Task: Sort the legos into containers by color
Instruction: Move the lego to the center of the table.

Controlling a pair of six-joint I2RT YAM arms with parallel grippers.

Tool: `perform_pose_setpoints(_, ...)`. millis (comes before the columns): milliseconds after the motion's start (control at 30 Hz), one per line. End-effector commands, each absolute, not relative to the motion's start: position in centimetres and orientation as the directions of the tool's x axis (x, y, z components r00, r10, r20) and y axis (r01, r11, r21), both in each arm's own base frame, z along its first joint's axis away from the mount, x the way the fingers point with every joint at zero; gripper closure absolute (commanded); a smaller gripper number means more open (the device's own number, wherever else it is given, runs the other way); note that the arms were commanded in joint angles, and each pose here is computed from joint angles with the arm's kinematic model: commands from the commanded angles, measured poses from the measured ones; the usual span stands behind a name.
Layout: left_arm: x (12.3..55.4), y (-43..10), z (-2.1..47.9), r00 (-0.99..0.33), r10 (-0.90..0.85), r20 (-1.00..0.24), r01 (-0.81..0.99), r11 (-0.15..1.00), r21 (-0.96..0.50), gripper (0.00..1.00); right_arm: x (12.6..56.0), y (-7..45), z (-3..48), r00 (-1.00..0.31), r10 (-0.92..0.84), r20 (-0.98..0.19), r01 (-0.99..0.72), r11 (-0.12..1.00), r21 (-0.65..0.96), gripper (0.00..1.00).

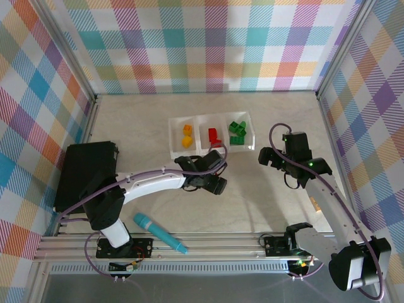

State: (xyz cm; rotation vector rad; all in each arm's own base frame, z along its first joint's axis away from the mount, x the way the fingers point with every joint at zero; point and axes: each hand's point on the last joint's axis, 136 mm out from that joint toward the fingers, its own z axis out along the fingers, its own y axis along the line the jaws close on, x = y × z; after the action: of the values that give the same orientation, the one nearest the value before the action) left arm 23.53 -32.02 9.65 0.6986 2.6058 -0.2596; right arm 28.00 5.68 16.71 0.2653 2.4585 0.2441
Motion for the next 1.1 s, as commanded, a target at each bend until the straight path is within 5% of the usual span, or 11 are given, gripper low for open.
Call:
perform_pose_setpoints(0, 22.5, -31.6, 8.2, -0.811, 0.437, -0.389, 0.496, 0.866, -0.063, 0.19, 27.8, 5.9, 16.9, -0.764, 0.280, -0.581, 0.137, 0.951, 0.278, 0.01)
perform_pose_setpoints(467, 22.3, -30.1, 3.7, -0.873, 0.431, -0.229, 0.435, 0.900, 0.037, 0.19, 27.3, 5.5, 17.1, -0.759, 0.272, -0.592, 0.139, 0.955, 0.260, 0.01)
perform_pose_setpoints(1067, 25.6, -34.6, 2.1, -0.884, 0.399, -0.245, 0.427, 0.902, -0.069, 0.19, 27.1, 5.1, 17.4, -0.752, 0.265, -0.603, 0.142, 0.959, 0.245, 0.01)
